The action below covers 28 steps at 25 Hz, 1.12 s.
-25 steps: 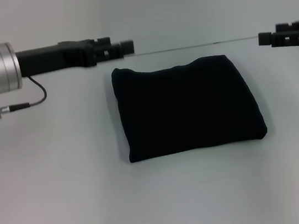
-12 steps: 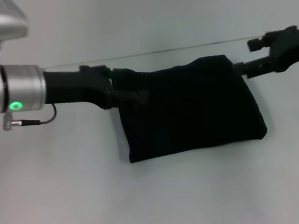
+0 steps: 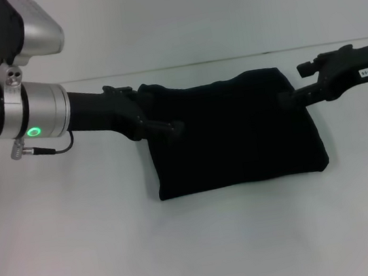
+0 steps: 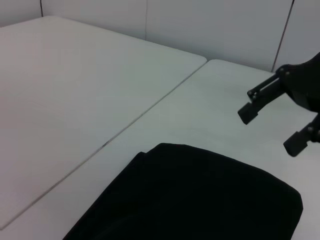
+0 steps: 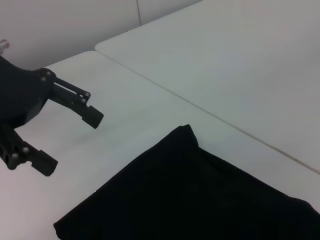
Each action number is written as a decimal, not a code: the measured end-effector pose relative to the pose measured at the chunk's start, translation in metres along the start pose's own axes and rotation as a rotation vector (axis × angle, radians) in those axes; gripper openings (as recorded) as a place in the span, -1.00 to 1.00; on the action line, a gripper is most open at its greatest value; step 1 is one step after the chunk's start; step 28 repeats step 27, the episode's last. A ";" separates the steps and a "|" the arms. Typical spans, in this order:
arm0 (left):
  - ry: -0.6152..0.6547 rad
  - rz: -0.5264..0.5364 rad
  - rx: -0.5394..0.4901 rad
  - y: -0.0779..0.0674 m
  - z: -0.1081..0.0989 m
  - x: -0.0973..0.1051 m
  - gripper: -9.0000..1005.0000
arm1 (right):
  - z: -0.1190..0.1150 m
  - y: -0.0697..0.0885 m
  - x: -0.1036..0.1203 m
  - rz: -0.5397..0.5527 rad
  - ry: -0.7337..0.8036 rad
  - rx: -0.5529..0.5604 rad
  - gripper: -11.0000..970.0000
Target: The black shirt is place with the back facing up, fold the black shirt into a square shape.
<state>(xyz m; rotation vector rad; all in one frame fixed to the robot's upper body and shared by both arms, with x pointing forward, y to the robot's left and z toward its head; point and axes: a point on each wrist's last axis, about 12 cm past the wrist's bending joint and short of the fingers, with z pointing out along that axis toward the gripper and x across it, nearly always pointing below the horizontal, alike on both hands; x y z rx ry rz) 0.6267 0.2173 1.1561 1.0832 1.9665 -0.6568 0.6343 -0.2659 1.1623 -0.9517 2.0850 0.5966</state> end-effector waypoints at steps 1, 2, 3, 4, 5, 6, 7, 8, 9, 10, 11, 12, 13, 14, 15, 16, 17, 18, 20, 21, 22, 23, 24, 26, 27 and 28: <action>-0.001 -0.002 0.001 0.000 0.000 0.000 0.89 | 0.000 0.000 0.001 0.000 0.002 0.000 0.89; -0.002 -0.003 0.003 0.000 -0.001 0.000 0.89 | 0.001 0.000 0.001 -0.001 0.005 0.000 0.89; -0.002 -0.003 0.004 0.000 -0.001 0.001 0.89 | 0.001 0.001 0.002 -0.002 0.008 -0.001 0.89; 0.000 -0.003 0.004 0.000 -0.001 0.001 0.89 | 0.002 0.001 0.002 -0.005 0.011 -0.002 0.89; 0.001 -0.003 0.005 0.000 -0.001 0.001 0.89 | 0.002 0.002 0.002 -0.007 0.012 -0.003 0.89; 0.003 -0.002 0.006 -0.001 0.000 0.001 0.89 | 0.003 0.002 0.003 -0.008 0.014 -0.005 0.89; 0.006 -0.001 0.007 -0.001 0.000 0.002 0.89 | 0.003 0.002 0.003 -0.008 0.015 -0.005 0.89; 0.006 0.000 0.008 -0.001 0.000 0.002 0.89 | 0.003 0.002 0.003 -0.009 0.015 -0.006 0.89; 0.007 -0.001 0.009 -0.002 0.000 0.002 0.89 | 0.003 0.002 0.003 -0.009 0.016 -0.006 0.89; 0.006 -0.002 0.010 -0.002 0.001 0.002 0.89 | 0.003 0.002 0.003 -0.009 0.016 -0.006 0.89; 0.004 -0.002 0.010 -0.002 0.001 0.002 0.89 | 0.003 0.002 0.003 -0.009 0.016 -0.006 0.89; 0.003 -0.002 0.011 -0.002 0.000 0.002 0.89 | 0.003 0.002 0.003 -0.009 0.017 -0.007 0.89; 0.003 -0.003 0.011 -0.002 0.001 0.002 0.89 | 0.003 0.002 0.003 -0.010 0.018 -0.008 0.89; 0.003 -0.003 0.012 -0.002 0.001 0.003 0.89 | 0.004 0.003 0.002 -0.012 0.020 -0.009 0.89; 0.003 -0.004 0.013 -0.002 0.001 0.003 0.89 | 0.004 0.003 0.002 -0.013 0.021 -0.010 0.89; 0.003 -0.004 0.013 -0.003 0.001 0.003 0.89 | 0.004 0.003 0.002 -0.013 0.023 -0.011 0.89; 0.003 -0.004 0.014 -0.003 0.001 0.003 0.89 | 0.005 0.003 0.002 -0.014 0.023 -0.012 0.89; 0.003 -0.003 0.015 -0.003 0.002 0.003 0.89 | 0.005 0.004 0.002 -0.015 0.024 -0.013 0.89; 0.003 -0.003 0.015 -0.003 0.002 0.003 0.89 | 0.006 0.005 0.003 -0.018 0.025 -0.015 0.89; 0.004 -0.003 0.015 -0.003 0.002 0.004 0.89 | 0.006 0.005 0.003 -0.019 0.025 -0.016 0.89; 0.004 -0.003 0.015 -0.003 0.002 0.004 0.89 | 0.006 0.005 0.003 -0.020 0.025 -0.016 0.89; 0.003 -0.003 0.014 -0.003 0.001 0.004 0.89 | 0.006 0.005 0.003 -0.020 0.025 -0.016 0.89; 0.003 -0.002 0.013 -0.003 0.001 0.004 0.89 | 0.007 0.005 0.003 -0.020 0.025 -0.016 0.89; 0.003 -0.002 0.013 -0.003 0.001 0.004 0.89 | 0.007 0.005 0.003 -0.020 0.025 -0.017 0.89; 0.003 -0.002 0.013 -0.003 0.001 0.004 0.89 | 0.007 0.006 0.003 -0.020 0.025 -0.017 0.89; 0.003 -0.002 0.013 -0.003 0.001 0.004 0.89 | 0.007 0.006 0.003 -0.020 0.025 -0.017 0.89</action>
